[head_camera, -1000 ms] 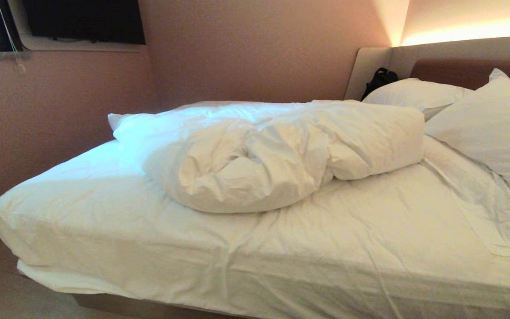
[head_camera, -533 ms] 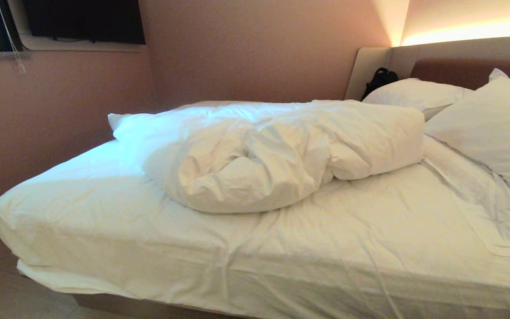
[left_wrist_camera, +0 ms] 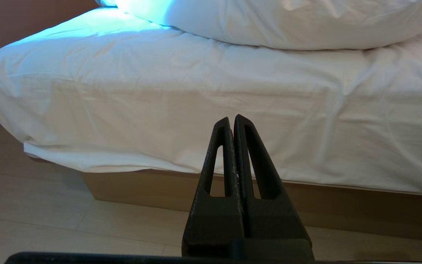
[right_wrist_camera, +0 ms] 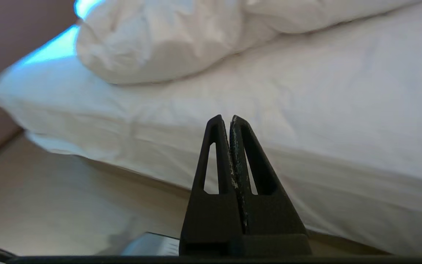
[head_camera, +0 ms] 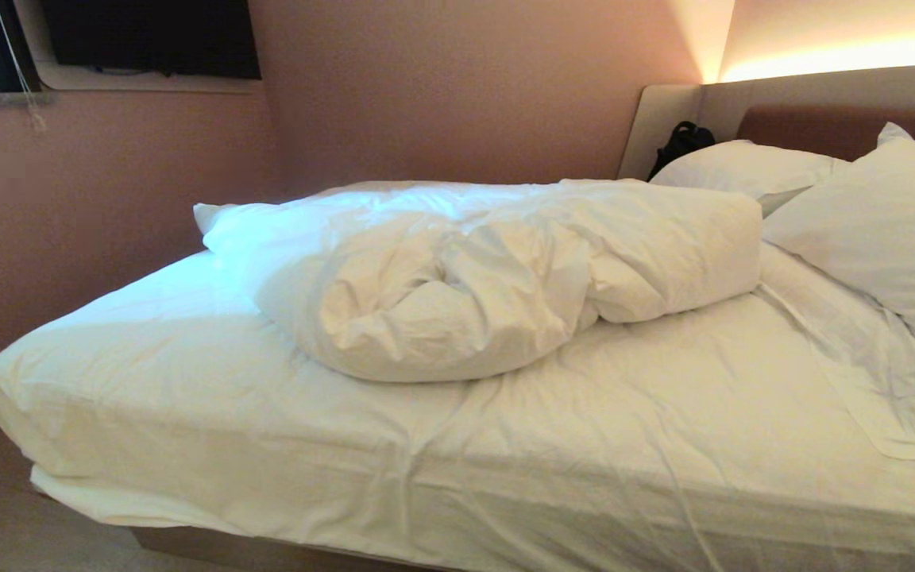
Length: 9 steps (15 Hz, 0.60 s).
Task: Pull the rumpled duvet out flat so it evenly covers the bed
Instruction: Hold the folded corner of the quilt
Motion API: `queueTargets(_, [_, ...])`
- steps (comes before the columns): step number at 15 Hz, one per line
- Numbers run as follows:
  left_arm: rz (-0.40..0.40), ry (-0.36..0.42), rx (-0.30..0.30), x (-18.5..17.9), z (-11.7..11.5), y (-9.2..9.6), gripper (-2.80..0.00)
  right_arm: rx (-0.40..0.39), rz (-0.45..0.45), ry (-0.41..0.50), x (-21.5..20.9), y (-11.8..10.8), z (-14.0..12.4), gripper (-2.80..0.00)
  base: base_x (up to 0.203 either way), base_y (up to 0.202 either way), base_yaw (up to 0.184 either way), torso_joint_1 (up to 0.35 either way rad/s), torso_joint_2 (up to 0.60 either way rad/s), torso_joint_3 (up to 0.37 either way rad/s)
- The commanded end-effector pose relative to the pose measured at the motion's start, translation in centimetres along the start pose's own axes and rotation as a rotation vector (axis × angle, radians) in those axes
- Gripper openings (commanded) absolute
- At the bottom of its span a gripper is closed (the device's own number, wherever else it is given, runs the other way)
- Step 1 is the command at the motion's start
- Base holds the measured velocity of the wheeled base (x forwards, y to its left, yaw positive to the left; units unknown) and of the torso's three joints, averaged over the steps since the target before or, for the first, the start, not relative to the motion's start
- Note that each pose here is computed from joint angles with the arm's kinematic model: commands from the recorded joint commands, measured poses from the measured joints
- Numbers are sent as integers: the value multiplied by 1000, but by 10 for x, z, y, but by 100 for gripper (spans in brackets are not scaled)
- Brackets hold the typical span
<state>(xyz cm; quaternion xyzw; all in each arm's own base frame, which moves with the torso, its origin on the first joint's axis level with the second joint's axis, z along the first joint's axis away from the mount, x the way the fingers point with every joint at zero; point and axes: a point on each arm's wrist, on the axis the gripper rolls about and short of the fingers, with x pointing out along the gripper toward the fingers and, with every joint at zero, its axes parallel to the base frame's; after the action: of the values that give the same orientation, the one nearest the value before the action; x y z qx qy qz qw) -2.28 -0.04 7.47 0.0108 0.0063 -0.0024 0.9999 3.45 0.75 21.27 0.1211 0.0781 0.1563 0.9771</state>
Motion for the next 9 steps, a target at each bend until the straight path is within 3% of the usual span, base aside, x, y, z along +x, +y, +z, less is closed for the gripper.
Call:
queueTargets(1, [0, 0, 0, 0, 0, 0, -280, 25, 24, -16, 22, -1, 27, -280, 0, 0, 0, 0, 0, 0])
queueTargets(9, [2, 0, 0, 0, 0, 0, -280, 113, 26, -47, 76, -1, 103, -280, 0, 0, 0, 0, 0, 0])
